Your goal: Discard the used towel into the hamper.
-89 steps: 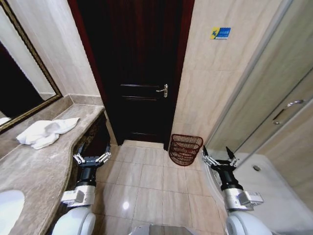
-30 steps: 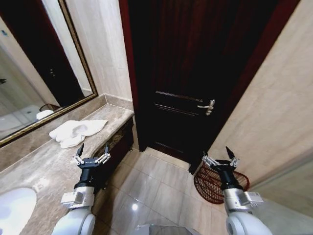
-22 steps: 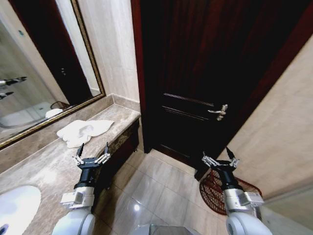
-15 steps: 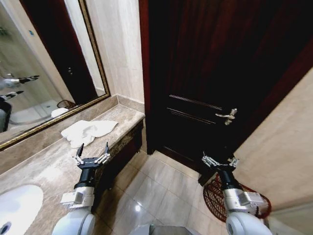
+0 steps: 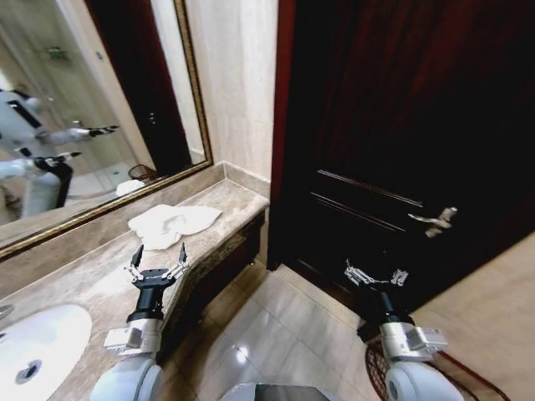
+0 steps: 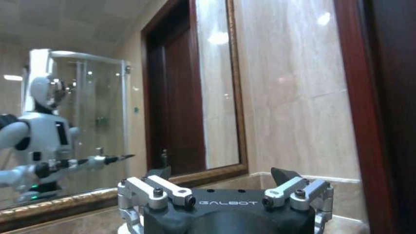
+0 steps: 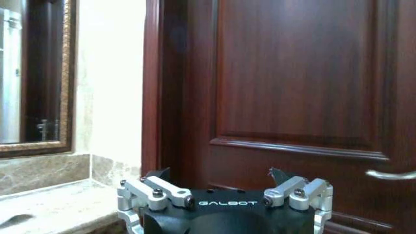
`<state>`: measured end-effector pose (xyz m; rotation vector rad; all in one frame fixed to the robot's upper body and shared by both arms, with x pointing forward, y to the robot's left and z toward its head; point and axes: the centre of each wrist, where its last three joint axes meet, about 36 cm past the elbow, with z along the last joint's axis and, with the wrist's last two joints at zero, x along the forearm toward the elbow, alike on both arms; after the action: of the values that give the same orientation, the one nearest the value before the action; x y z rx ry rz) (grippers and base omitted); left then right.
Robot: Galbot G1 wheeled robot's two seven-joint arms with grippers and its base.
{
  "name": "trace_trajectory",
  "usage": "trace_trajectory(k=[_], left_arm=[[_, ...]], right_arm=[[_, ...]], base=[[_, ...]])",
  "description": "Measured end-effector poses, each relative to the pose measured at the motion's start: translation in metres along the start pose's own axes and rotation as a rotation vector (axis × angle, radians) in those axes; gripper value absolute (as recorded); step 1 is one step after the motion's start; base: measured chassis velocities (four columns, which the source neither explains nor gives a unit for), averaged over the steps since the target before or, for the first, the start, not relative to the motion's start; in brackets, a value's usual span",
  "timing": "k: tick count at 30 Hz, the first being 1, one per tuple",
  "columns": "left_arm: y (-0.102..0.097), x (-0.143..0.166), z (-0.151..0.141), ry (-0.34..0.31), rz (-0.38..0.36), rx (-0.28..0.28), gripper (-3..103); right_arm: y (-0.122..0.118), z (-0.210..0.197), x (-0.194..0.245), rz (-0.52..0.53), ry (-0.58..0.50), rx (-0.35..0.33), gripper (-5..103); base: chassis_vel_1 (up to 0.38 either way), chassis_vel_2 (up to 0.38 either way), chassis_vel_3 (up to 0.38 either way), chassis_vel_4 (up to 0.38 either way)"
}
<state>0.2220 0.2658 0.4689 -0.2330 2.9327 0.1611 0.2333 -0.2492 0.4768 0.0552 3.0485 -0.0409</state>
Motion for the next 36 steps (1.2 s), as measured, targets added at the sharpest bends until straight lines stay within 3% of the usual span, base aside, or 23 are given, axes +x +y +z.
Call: trace_trajectory(k=[13,23,27,30,33,36], left_arm=[[-0.001,-0.001,0.004,-0.03,-0.011,0.019,100],[-0.001,-0.002,0.003,-0.007,-0.031,0.01,100],[0.001,-0.004,0.002,0.02,-0.041,0.002,100],[0.002,-0.007,0.001,0.057,-0.06,0.004,100],[0.004,-0.015,-0.007,0.15,-0.072,0.03,100],[0.007,-0.025,-0.013,0.197,-0.068,0.042,100]], right_arm=[[0.001,0.001,-0.001,-0.006,0.004,0.004,100],[0.0,0.001,-0.003,-0.009,0.005,0.007,100],[0.0,0.002,-0.003,-0.01,0.009,0.021,100],[-0.001,0.003,-0.006,-0.011,-0.006,0.072,100],[-0.002,0.003,-0.01,-0.034,-0.008,0.102,100],[-0.002,0.003,-0.011,-0.032,-0.005,0.094,100]], base=[[-0.03,0.14,0.145,-0.043],[-0.091,0.089,0.089,-0.091],[-0.079,0.091,0.084,-0.088],[-0.075,0.082,0.083,-0.089],[-0.059,0.05,0.056,-0.049],[-0.017,0.012,0.014,-0.003]])
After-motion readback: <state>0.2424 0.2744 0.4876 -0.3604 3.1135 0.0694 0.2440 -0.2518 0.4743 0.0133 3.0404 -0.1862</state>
